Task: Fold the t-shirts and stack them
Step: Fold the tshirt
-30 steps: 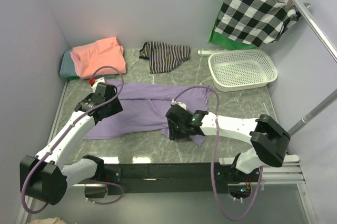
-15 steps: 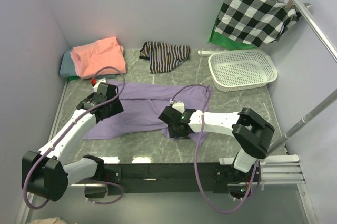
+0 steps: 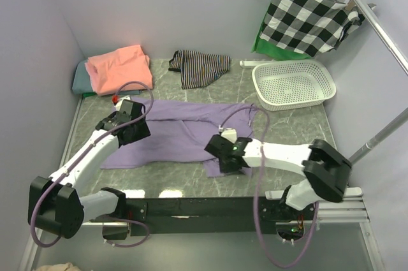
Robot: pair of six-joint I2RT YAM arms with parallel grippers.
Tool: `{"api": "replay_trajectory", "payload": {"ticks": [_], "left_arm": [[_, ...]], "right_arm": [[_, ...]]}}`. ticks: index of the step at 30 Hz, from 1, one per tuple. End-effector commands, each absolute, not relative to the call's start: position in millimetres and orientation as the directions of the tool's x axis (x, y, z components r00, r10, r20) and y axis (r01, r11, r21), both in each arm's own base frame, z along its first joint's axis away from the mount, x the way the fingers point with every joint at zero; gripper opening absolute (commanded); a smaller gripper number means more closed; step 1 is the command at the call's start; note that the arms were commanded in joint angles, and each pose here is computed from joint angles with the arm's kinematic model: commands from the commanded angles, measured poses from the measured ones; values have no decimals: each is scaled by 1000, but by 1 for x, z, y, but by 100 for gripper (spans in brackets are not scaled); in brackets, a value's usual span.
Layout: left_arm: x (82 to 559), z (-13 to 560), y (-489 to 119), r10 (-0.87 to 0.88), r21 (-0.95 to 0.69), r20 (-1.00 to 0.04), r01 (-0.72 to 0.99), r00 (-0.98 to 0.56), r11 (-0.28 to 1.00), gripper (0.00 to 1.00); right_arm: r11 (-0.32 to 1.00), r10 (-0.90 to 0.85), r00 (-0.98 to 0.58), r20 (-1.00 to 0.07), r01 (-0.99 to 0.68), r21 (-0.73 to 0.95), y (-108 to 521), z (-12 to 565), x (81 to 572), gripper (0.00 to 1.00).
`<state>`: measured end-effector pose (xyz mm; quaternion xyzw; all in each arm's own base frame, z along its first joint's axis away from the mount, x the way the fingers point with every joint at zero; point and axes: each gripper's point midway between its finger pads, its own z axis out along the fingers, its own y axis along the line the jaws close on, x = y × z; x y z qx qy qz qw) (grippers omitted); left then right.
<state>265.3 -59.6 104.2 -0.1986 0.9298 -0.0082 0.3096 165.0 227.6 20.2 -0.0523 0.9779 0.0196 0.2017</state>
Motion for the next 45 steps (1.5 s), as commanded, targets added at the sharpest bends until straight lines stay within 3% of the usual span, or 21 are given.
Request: {"api": "replay_trajectory", "payload": {"ticks": [1,7,12,13,15,17,18,20,21,25,34,35,38,41,45], "left_arm": [[270,105,-65,-367,-148,-576,-348,-731,926,62],[269,100,-70,-353,-150,-560,-327,-750,933,62],[269,100,-73,-349,-155,-557,-318,-754,935,63],[269,99,-74,-346,-154,-556,-315,-756,936,63],[269,98,-74,-342,-150,-552,-313,-761,938,63],[269,97,-74,-340,-145,-547,-314,-765,938,63],[268,96,-74,-340,-142,-546,-315,-766,938,63],[269,97,-74,-339,-145,-548,-313,-764,939,63],[269,97,-74,-339,-145,-548,-313,-764,939,63],[269,95,-74,-336,-139,-543,-313,-769,940,63],[276,96,-68,-310,-86,-550,-316,-775,945,64],[278,95,-66,-304,-72,-553,-319,-776,945,65],[293,99,-70,-303,-70,-562,-321,-770,945,65],[311,98,-74,-304,-72,-571,-323,-762,944,66],[343,95,-65,-339,-62,-577,-375,-743,925,66]], "right_arm": [[996,-82,-909,-409,-93,7,186,55,140,0],[987,-29,-952,-306,-76,141,166,72,92,0],[952,-54,-989,-135,-92,294,175,69,38,0],[933,-59,-990,-124,-100,347,181,74,33,12],[887,-77,-991,-113,-120,447,199,86,28,24],[895,-50,-988,-144,-108,432,194,97,33,45],[904,2,-969,-248,-104,414,194,117,55,51],[951,45,-948,-314,-56,303,169,129,69,59],[961,95,-903,-420,-27,276,164,148,91,64],[985,104,-859,-501,18,174,153,137,116,68],[970,242,-775,-584,187,154,137,94,209,65],[957,278,-755,-594,165,239,150,101,227,65],[957,268,-717,-644,120,264,158,114,269,64],[969,216,-718,-662,74,237,175,131,315,64],[983,146,-781,-607,48,175,185,97,363,62]]}}
